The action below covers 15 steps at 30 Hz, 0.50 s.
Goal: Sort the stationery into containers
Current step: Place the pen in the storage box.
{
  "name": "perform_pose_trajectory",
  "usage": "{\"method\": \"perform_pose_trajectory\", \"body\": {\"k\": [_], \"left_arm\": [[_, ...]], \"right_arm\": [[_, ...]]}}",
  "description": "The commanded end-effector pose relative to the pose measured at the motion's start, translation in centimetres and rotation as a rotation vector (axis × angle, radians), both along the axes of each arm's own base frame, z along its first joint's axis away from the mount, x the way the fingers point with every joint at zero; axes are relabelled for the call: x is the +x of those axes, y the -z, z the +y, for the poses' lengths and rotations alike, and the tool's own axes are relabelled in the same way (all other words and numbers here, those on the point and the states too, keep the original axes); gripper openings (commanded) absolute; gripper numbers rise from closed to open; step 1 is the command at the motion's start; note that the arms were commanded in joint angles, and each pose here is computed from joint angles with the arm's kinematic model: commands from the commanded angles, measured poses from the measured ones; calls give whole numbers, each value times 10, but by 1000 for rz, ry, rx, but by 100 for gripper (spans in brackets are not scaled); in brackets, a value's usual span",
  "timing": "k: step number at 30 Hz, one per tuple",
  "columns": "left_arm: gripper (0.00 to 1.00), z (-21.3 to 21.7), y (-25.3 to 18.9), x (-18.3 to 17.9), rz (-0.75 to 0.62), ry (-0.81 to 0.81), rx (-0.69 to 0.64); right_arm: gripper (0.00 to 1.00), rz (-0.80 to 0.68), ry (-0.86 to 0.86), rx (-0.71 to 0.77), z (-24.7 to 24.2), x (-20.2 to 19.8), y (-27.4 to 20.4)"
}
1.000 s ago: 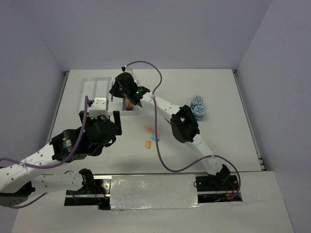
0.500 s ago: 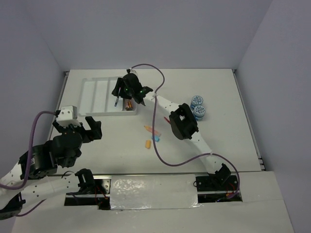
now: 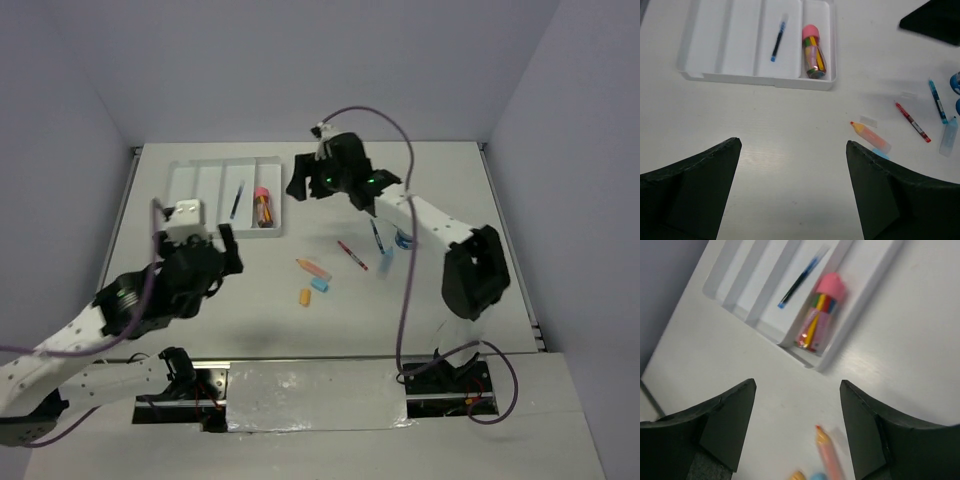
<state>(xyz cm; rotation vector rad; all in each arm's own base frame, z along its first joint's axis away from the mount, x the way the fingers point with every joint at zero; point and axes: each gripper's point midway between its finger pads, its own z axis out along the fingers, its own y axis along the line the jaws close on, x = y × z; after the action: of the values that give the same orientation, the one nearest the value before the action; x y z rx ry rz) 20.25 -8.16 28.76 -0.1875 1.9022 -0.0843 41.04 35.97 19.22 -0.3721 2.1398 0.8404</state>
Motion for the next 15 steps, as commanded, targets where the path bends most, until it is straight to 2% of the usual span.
{"method": "perform_pose_trajectory", "body": {"k": [1, 2, 5, 8, 11, 15], "left_arm": [[99, -72, 18, 39, 117, 97, -66], [99, -108, 27, 60, 153, 152, -130], [99, -147, 28, 93, 169, 190, -180], [98, -152, 30, 118, 250, 192, -227], [98, -128, 35, 110, 284, 153, -141], [99, -81, 36, 78, 277, 106, -78]], "right_arm": [[76, -206, -111, -186, -51, -8, -35], [76, -137, -91, -246, -69, -13, -20], [73, -12, -46, -307, -102, -20, 17], [68, 63, -16, -348, -118, -42, 47], [65, 34, -21, -366, -128, -58, 51], [64, 42, -4, -462, -151, -70, 62]]}}
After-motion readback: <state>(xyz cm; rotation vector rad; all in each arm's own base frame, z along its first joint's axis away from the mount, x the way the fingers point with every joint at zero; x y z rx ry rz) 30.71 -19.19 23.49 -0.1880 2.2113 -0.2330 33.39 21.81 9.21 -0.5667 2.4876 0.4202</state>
